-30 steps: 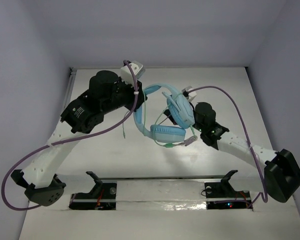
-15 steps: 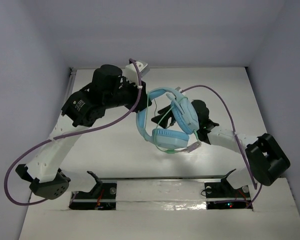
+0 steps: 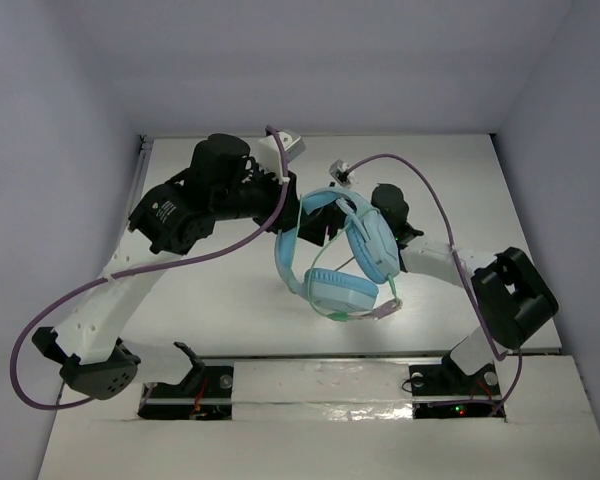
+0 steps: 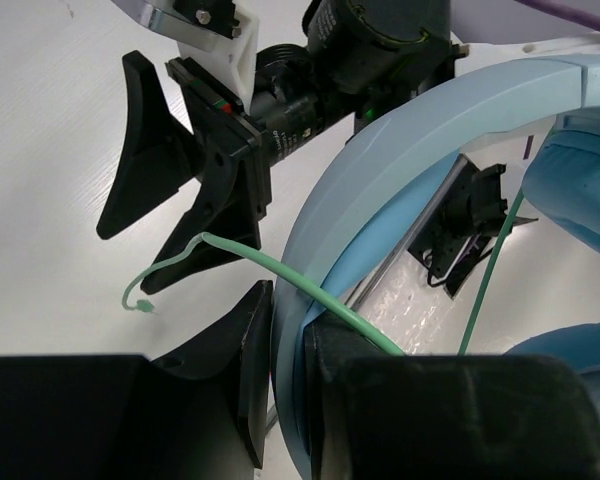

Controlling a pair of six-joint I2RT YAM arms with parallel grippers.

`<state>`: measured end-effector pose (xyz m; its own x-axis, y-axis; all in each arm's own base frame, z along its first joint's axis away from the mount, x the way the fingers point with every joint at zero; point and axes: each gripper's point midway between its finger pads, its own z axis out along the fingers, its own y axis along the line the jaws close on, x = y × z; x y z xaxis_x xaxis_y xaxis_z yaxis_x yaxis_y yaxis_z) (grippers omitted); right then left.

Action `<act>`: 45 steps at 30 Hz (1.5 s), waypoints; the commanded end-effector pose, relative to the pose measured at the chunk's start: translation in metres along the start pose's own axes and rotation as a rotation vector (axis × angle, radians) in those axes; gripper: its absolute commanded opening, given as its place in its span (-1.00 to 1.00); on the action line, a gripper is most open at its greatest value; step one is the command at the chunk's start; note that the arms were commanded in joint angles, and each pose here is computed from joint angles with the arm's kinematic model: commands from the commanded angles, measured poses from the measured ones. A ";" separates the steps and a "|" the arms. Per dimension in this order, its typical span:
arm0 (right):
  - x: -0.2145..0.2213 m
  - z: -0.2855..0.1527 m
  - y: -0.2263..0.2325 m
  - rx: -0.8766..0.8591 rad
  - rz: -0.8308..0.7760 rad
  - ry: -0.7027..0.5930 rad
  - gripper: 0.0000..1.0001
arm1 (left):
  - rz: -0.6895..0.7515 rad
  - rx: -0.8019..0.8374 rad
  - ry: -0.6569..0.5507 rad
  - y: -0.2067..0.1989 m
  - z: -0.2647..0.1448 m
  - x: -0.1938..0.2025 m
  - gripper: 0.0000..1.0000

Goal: Wrap the headphones

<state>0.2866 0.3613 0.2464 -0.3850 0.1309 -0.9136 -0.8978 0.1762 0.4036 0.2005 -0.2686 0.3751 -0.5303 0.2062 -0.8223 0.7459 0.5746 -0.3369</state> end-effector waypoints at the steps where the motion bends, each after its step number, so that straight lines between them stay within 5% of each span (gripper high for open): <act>1: -0.041 0.007 0.027 -0.130 -0.053 -0.106 0.24 | -0.009 0.079 -0.091 -0.020 -0.011 -0.020 -1.00; 16: -0.034 0.024 0.057 -0.303 0.026 -0.106 0.29 | 0.013 0.089 -0.133 -0.023 -0.013 -0.032 -1.00; 17: -0.036 0.023 0.060 -0.317 0.034 -0.121 0.19 | 0.011 0.086 -0.134 -0.023 -0.013 -0.032 -1.00; 18: -0.036 0.023 0.059 -0.318 0.042 -0.134 -0.26 | 0.010 0.087 -0.132 -0.023 -0.013 -0.031 -1.00; 21: -0.042 0.028 0.044 -0.224 0.032 -0.152 -1.00 | 0.010 0.082 -0.123 -0.022 -0.015 -0.025 -1.00; 25: -0.071 0.025 -0.003 0.024 0.002 -0.200 -1.00 | -0.002 0.030 -0.072 -0.008 -0.012 0.000 -1.00; 33: -0.152 -0.052 -0.098 0.552 -0.052 -0.349 -1.00 | -0.010 -0.089 -0.030 0.020 -0.010 0.034 -1.00; 45: -0.192 -0.101 -0.098 0.718 -0.146 -0.376 -1.00 | -0.002 -0.139 -0.040 0.034 -0.006 0.042 -1.00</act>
<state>0.4190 0.2443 0.3625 -0.1287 0.3613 -0.9235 -0.6010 0.7124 0.3624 0.2030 -0.2323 0.2996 -0.5794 0.2587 -0.7729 0.6537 0.7140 -0.2510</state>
